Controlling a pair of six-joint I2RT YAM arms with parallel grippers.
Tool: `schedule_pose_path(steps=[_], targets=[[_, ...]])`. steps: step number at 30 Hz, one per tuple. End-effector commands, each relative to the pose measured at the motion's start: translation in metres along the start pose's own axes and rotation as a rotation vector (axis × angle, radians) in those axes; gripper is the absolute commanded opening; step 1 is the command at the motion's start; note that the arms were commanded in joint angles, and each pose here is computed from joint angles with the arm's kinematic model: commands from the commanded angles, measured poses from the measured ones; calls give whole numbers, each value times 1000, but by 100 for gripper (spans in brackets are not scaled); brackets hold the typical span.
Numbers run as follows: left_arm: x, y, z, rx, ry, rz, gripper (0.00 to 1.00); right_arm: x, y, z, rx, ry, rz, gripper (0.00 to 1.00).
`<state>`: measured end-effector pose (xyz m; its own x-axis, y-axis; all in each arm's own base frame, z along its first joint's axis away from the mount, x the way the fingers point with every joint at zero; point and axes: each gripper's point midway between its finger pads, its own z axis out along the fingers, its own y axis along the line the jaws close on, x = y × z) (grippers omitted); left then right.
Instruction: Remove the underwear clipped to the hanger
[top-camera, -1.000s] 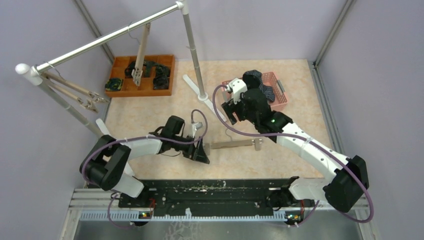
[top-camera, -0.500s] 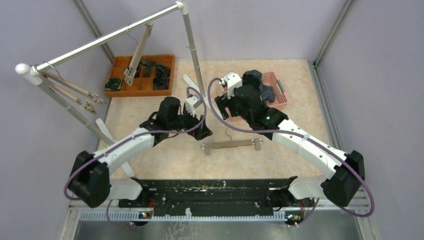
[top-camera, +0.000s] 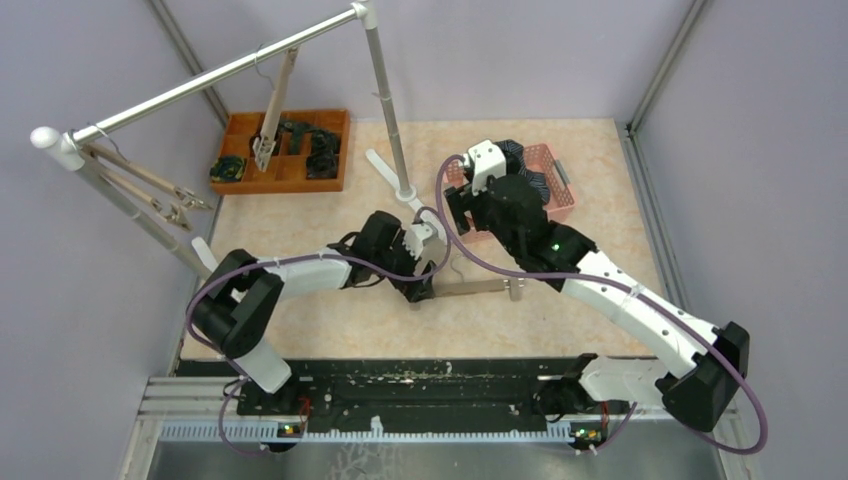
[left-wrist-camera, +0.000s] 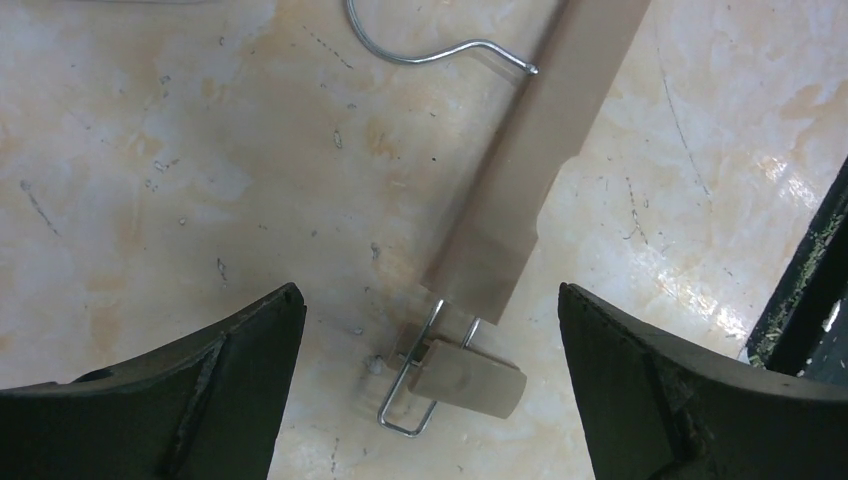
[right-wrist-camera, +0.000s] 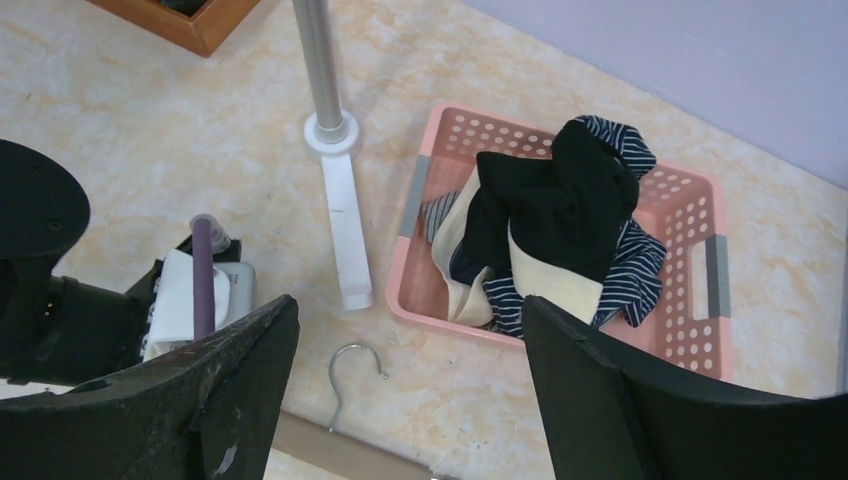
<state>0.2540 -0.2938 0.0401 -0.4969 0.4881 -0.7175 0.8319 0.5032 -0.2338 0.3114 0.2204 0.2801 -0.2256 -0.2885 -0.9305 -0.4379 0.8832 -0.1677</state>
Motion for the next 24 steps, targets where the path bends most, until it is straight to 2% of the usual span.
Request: schedule_pose_path(steps=[1, 5, 9, 17, 24], targets=[[-18, -1, 12, 12, -39, 53, 100, -23, -12, -14, 51, -95, 38, 83], [-12, -12, 27, 54, -11, 58, 100, -23, -13, -14, 55, -100, 31, 84], [4, -25, 38, 97, 65, 40, 98, -24, -20, -14, 91, -98, 23, 85], [32, -38, 31, 121, 114, -71, 100, -25, -27, -18, 123, -103, 18, 85], [61, -39, 28, 121, 187, -86, 98, -28, -31, -19, 144, -111, 21, 86]])
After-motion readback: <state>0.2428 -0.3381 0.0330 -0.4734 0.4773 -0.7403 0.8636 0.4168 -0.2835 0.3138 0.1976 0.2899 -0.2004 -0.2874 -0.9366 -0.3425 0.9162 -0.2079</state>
